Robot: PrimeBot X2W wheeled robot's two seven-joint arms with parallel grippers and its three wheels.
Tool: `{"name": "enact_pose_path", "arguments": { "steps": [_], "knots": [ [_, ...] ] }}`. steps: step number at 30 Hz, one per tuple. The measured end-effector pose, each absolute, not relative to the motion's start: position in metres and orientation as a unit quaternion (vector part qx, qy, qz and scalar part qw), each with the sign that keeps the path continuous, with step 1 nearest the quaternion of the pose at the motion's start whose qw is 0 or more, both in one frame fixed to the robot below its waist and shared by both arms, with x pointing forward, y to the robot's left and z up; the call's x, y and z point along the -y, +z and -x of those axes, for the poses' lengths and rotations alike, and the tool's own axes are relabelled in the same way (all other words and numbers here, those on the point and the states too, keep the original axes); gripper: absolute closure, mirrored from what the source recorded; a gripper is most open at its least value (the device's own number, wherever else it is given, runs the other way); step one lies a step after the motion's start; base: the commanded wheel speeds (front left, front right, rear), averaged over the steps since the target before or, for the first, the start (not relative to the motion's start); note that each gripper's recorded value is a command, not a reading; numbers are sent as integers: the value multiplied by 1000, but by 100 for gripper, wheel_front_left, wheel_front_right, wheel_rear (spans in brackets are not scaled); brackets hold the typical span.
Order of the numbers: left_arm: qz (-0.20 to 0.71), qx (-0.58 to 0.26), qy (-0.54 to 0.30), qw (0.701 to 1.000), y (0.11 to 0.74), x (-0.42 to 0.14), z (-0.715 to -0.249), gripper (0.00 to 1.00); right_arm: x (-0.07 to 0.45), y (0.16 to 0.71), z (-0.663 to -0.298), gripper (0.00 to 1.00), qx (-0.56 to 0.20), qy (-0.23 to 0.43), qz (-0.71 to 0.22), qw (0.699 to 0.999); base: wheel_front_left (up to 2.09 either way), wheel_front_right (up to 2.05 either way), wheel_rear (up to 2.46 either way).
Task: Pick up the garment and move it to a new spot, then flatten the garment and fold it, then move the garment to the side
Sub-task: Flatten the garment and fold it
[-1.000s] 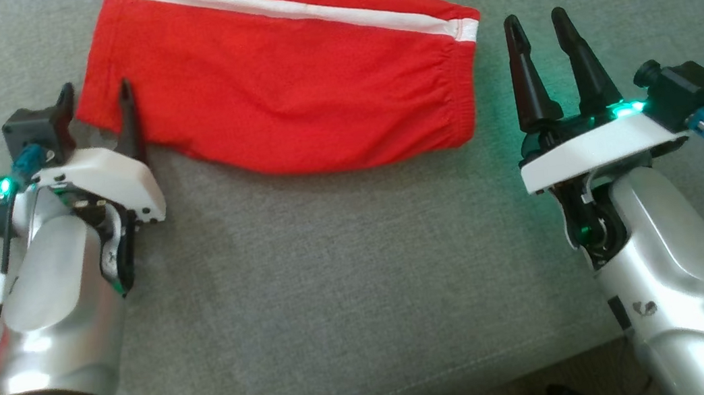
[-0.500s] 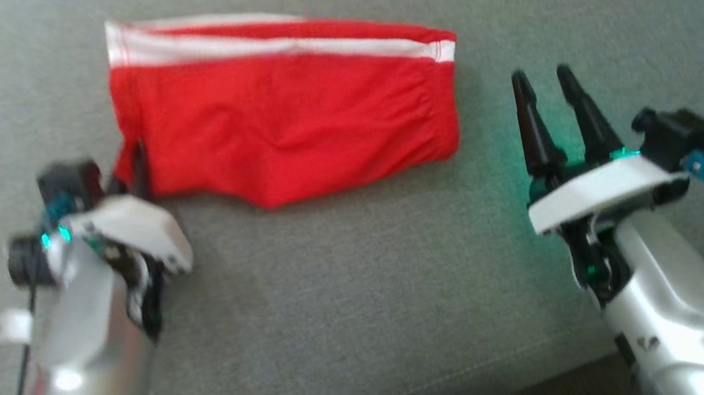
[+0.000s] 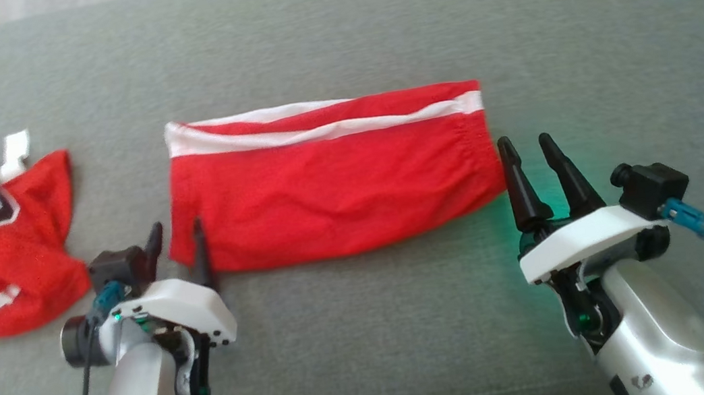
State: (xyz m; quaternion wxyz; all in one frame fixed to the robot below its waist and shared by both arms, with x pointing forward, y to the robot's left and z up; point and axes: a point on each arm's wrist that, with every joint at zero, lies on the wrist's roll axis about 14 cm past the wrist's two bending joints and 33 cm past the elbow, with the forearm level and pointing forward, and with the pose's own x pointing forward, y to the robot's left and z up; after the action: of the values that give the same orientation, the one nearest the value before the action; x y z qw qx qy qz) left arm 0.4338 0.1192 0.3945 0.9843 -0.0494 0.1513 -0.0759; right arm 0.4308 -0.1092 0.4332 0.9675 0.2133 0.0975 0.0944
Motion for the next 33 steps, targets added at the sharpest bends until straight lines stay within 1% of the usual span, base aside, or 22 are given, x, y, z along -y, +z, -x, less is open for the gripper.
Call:
{"name": "enact_pose_path", "arguments": {
  "steps": [9,13,16,20,21,22,27,33],
  "knots": [
    [43,-120,-60,990,411,-132,-431,0,80,415,-437,0,-131,126,-219,959,0,0,0],
    [41,-132,-55,989,402,-136,-420,0,86,400,-437,0,-152,114,-208,959,0,0,0],
    [44,-135,-53,988,400,-138,-418,0,91,376,-429,0,-190,97,-207,955,0,0,0],
    [46,-135,-52,988,399,-139,-418,0,88,373,-432,0,-197,100,-208,953,0,0,0],
    [46,-135,-52,988,399,-140,-418,0,87,373,-433,29,-199,103,-208,952,0,0,0],
    [43,-135,-53,989,399,-140,-418,0,87,373,-434,100,-199,103,-209,952,0,0,0],
    [40,-129,-55,989,403,-139,-419,0,84,376,-437,100,-197,105,-217,950,0,0,0],
    [41,-123,-59,990,408,-136,-417,0,104,389,-444,100,-172,65,-239,953,0,0,0]
  ]
}}
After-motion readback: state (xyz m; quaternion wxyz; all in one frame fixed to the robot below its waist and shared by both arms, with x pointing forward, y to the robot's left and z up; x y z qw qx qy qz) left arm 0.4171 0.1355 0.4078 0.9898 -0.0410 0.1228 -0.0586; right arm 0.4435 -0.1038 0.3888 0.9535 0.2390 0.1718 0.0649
